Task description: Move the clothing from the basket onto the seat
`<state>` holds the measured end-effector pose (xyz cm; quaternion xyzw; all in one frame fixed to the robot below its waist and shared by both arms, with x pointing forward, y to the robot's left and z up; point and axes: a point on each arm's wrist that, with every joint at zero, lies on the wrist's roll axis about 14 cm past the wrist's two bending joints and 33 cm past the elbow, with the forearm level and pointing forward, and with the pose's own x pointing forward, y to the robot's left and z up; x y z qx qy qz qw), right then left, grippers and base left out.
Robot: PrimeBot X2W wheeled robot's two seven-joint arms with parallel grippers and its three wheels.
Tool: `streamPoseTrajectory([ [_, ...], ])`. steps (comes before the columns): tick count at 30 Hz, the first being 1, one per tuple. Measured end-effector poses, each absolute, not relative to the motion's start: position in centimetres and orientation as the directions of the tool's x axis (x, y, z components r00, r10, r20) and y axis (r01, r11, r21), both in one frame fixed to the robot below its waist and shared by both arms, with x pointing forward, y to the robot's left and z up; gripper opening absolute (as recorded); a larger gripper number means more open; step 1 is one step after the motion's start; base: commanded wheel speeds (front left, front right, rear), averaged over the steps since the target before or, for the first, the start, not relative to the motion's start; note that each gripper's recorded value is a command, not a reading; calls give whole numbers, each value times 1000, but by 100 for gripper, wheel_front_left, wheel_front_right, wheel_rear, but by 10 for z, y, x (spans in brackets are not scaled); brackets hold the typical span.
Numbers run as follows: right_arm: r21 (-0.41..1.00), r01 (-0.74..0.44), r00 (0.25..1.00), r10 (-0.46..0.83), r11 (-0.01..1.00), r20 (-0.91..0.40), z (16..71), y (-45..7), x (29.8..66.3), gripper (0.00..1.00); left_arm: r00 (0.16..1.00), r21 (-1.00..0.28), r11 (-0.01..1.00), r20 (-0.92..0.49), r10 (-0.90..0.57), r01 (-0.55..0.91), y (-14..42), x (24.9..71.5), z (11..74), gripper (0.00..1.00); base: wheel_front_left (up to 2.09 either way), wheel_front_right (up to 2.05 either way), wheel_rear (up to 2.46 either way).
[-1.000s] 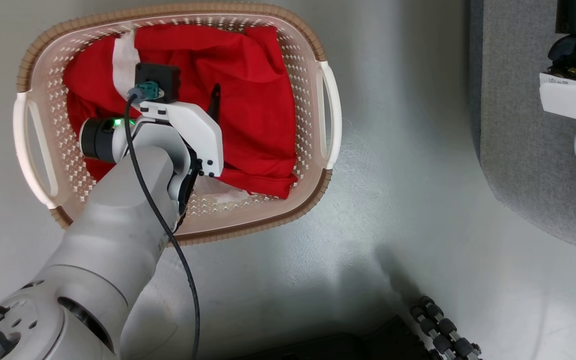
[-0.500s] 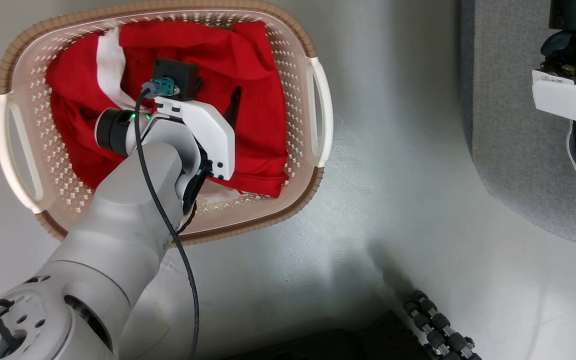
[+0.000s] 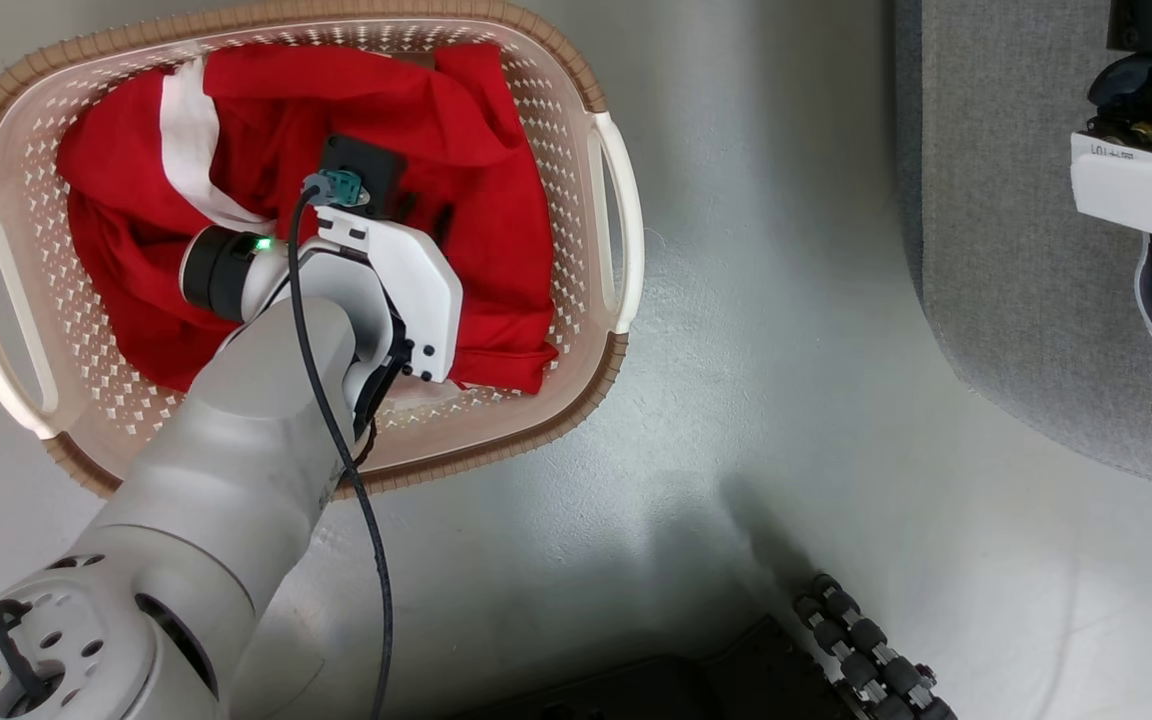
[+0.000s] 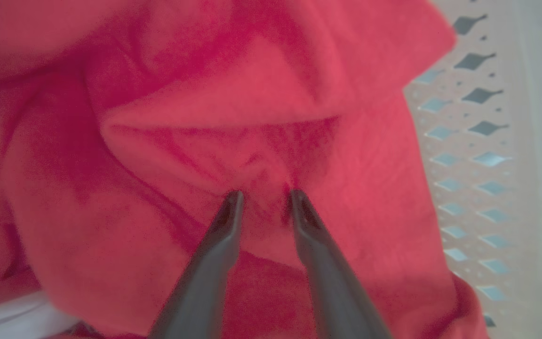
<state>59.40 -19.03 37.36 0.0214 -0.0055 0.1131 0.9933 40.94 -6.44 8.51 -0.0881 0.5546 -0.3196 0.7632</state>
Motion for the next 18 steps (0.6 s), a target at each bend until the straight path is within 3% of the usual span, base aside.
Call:
streamPoseTrajectory([
  [8,49,-210,978,209,977,28,378,-193,596,100,235,-462,794,-785,-573,394,-57,419,87,0,0,0,0],
  [18,43,-202,978,199,978,59,403,-195,598,100,375,-434,808,-727,-575,399,-52,449,120,0,0,0,0],
])
